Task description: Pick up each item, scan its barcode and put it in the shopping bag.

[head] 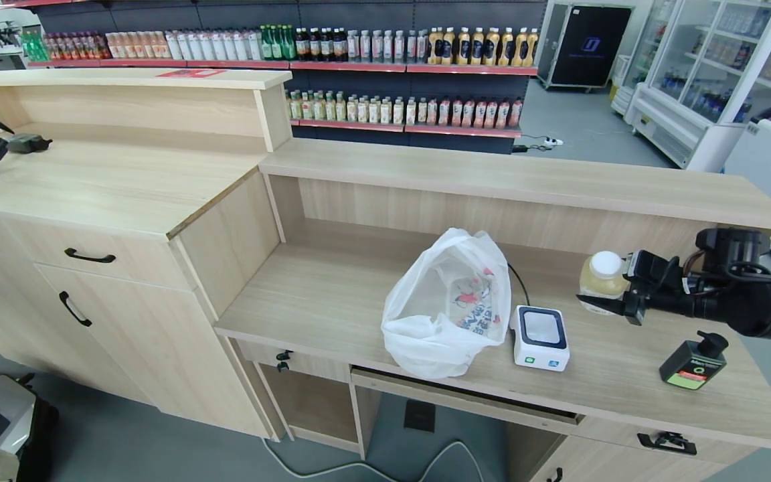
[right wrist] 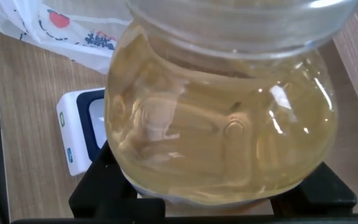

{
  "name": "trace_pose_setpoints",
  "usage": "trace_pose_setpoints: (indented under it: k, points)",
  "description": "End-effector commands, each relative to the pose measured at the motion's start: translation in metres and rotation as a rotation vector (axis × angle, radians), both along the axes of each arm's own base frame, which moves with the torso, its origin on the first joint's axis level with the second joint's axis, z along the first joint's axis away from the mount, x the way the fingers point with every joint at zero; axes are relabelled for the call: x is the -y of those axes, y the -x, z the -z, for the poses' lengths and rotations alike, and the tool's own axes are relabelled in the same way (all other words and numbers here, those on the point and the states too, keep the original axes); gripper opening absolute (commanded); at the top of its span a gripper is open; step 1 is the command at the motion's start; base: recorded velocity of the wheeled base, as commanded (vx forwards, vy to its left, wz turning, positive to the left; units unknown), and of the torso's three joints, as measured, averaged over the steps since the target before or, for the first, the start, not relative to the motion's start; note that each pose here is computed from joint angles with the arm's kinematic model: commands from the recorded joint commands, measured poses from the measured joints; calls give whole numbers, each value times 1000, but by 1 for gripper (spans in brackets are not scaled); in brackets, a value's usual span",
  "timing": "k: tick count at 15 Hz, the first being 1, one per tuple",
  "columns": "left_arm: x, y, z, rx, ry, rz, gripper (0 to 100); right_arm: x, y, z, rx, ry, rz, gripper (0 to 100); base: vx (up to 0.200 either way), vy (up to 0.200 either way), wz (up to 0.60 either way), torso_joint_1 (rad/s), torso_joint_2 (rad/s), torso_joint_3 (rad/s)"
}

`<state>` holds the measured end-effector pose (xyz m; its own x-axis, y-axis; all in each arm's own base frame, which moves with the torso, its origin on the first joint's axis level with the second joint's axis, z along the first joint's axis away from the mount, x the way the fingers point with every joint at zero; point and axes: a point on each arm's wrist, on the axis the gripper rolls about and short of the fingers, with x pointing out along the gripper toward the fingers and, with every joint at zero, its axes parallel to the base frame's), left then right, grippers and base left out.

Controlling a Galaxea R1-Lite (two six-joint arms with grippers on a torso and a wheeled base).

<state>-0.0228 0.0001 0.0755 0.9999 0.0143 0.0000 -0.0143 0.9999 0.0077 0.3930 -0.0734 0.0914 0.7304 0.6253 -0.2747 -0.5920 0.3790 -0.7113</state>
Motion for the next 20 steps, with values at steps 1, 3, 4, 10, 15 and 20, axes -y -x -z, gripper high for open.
trace_pose_setpoints:
  k: [1, 3, 4, 10, 15, 20]
  points:
    - [0, 0, 0, 0, 0, -1, 0, -1, -3, 3, -2, 0, -6, 0, 0, 0, 0, 0, 0, 0]
    - [0, 0, 0, 0, 0, -1, 0, -2, -2, 5, -13, -4, -8, 0, 0, 0, 0, 0, 0, 0]
    - [0, 0, 0, 0, 0, -1, 0, -3, -3, 6, -13, -4, -10, 0, 0, 0, 0, 0, 0, 0]
    - [0, 0, 0, 0, 0, -1, 0, -7, -12, 11, -9, -15, -48, 0, 0, 0, 0, 0, 0, 0]
    - [0, 0, 0, 0, 0, -1, 0, -7, -17, 13, -2, -17, -58, 0, 0, 0, 0, 0, 0, 0]
    - [0, 0, 0, 0, 0, -1, 0, -9, -23, 18, -5, -27, -80, 0, 0, 0, 0, 0, 0, 0]
